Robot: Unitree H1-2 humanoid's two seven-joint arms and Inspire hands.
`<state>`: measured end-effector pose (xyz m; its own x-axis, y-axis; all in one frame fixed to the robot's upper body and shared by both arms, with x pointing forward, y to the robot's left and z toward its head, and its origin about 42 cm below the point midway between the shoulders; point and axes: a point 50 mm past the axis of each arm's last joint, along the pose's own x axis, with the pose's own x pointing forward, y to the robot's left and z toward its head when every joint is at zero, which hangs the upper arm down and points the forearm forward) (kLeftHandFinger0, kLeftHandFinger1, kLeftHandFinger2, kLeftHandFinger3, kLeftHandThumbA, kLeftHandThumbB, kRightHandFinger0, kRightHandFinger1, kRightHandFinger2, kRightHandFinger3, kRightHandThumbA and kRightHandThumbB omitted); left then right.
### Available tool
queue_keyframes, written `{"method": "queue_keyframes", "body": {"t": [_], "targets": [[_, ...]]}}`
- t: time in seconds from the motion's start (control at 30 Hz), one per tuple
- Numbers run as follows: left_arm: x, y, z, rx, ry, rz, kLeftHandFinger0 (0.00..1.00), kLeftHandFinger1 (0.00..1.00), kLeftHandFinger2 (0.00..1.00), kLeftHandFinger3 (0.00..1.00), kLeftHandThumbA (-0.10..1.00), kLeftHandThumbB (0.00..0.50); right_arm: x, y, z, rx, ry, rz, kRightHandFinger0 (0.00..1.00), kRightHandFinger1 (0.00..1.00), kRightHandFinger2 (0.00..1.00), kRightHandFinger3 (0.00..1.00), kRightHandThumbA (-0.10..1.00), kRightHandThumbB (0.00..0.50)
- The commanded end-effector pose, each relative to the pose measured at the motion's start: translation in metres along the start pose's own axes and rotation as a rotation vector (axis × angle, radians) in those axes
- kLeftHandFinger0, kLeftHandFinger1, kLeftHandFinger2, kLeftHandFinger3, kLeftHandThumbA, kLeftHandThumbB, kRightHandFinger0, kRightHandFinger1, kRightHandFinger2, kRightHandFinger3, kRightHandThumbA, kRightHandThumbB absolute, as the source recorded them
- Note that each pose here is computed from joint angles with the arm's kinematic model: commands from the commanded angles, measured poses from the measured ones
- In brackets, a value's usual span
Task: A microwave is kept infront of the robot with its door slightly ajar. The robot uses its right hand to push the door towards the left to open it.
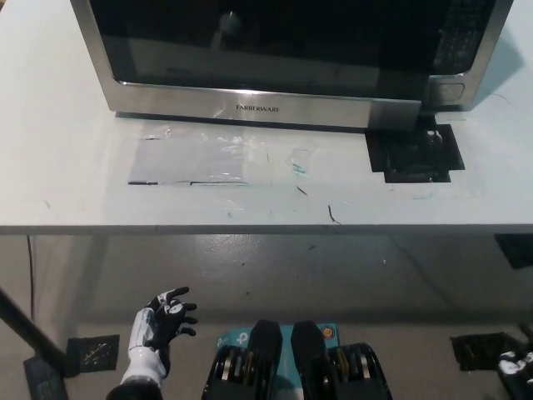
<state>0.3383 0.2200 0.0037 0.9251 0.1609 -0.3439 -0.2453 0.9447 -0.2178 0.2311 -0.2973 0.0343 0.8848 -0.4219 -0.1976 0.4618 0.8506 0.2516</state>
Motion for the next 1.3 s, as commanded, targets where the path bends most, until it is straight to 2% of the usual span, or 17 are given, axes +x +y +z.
{"method": "queue_keyframes", "body": {"t": [0.0, 0.1, 0.2, 0.27, 0.37, 0.53, 0.6, 0.63, 0.7, 0.8, 0.83, 0.9, 0.93, 1.0, 1.03, 1.23, 1.27], "targets": [[0.007, -0.005, 0.017, -0.003, -0.079, -0.006, 0.31, 0.32, 0.38, 0.53, 0.06, 0.041, 0.005, -0.009, 0.032, 0.036, -0.085, -0.009, 0.41, 0.53, 0.63, 0.81, 0.38, 0.261], [0.008, -0.006, 0.018, -0.008, -0.077, -0.003, 0.33, 0.34, 0.39, 0.52, 0.05, 0.039, 0.003, -0.018, 0.069, 0.029, -0.162, -0.004, 0.46, 0.57, 0.66, 0.83, 0.39, 0.272], [0.008, -0.005, 0.017, 0.002, -0.076, -0.002, 0.32, 0.34, 0.39, 0.52, 0.05, 0.048, -0.003, -0.023, 0.112, 0.019, -0.277, -0.008, 0.48, 0.61, 0.73, 0.92, 0.28, 0.151], [0.007, -0.004, 0.016, 0.004, -0.073, 0.003, 0.33, 0.34, 0.38, 0.51, 0.06, 0.056, -0.003, -0.023, 0.121, 0.026, -0.3, 0.004, 0.48, 0.62, 0.74, 0.92, 0.26, 0.132], [0.007, -0.004, 0.017, -0.004, -0.071, -0.002, 0.33, 0.33, 0.38, 0.51, 0.07, 0.063, -0.005, -0.018, 0.158, 0.007, -0.385, 0.034, 0.49, 0.67, 0.78, 0.92, 0.3, 0.173], [0.004, -0.002, 0.015, 0.004, -0.065, 0.004, 0.37, 0.35, 0.39, 0.54, 0.07, 0.045, -0.004, -0.004, 0.2, -0.037, -0.455, 0.111, 0.49, 0.69, 0.78, 0.91, 0.3, 0.193], [0.003, -0.003, 0.015, -0.003, -0.062, 0.015, 0.37, 0.35, 0.39, 0.54, 0.07, 0.067, -0.002, 0.004, 0.215, -0.069, -0.488, 0.149, 0.5, 0.71, 0.8, 0.92, 0.29, 0.186], [0.002, -0.002, 0.014, 0.007, -0.06, 0.013, 0.38, 0.35, 0.39, 0.54, 0.08, 0.06, -0.001, 0.009, 0.222, -0.066, -0.495, 0.168, 0.5, 0.71, 0.79, 0.91, 0.28, 0.202], [0.002, -0.001, 0.013, 0.001, -0.062, 0.012, 0.35, 0.33, 0.39, 0.53, 0.08, 0.073, 0.004, 0.018, 0.234, -0.087, -0.515, 0.201, 0.48, 0.69, 0.79, 0.9, 0.27, 0.192], [0.001, -0.001, 0.013, 0.004, -0.06, 0.007, 0.34, 0.34, 0.39, 0.53, 0.08, 0.06, 0.019, 0.036, 0.249, -0.091, -0.544, 0.247, 0.47, 0.68, 0.77, 0.89, 0.23, 0.181], [0.001, -0.001, 0.014, 0.002, -0.059, 0.007, 0.33, 0.33, 0.39, 0.53, 0.07, 0.052, 0.026, 0.046, 0.257, -0.097, -0.562, 0.274, 0.53, 0.73, 0.81, 0.93, 0.2, 0.142], [0.001, -0.002, 0.014, 0.002, -0.059, 0.005, 0.33, 0.33, 0.39, 0.53, 0.07, 0.05, 0.027, 0.047, 0.258, -0.097, -0.565, 0.277, 0.54, 0.74, 0.82, 0.94, 0.19, 0.138], [0.001, -0.002, 0.013, 0.001, -0.059, 0.008, 0.33, 0.33, 0.39, 0.53, 0.07, 0.06, 0.037, 0.057, 0.266, -0.108, -0.583, 0.307, 0.6, 0.8, 0.88, 0.97, 0.2, 0.131], [0.001, -0.001, 0.013, -0.002, -0.06, 0.008, 0.33, 0.34, 0.39, 0.54, 0.07, 0.068, 0.042, 0.064, 0.27, -0.119, -0.592, 0.306, 0.58, 0.77, 0.85, 0.95, 0.27, 0.169], [0.002, -0.001, 0.013, 0.007, -0.062, 0.005, 0.35, 0.35, 0.39, 0.53, 0.07, 0.055, 0.053, 0.079, 0.279, -0.111, -0.602, 0.337, 0.55, 0.74, 0.82, 0.95, 0.32, 0.2], [0.0, -0.002, 0.013, 0.002, -0.062, 0.005, 0.35, 0.34, 0.4, 0.53, 0.08, 0.062, 0.07, 0.112, 0.294, -0.127, -0.638, 0.39, 0.49, 0.68, 0.76, 0.92, 0.37, 0.211], [0.0, -0.002, 0.013, 0.013, -0.067, -0.002, 0.35, 0.35, 0.4, 0.54, 0.08, 0.049, 0.078, 0.128, 0.296, -0.143, -0.635, 0.408, 0.5, 0.68, 0.76, 0.94, 0.37, 0.205]]}}
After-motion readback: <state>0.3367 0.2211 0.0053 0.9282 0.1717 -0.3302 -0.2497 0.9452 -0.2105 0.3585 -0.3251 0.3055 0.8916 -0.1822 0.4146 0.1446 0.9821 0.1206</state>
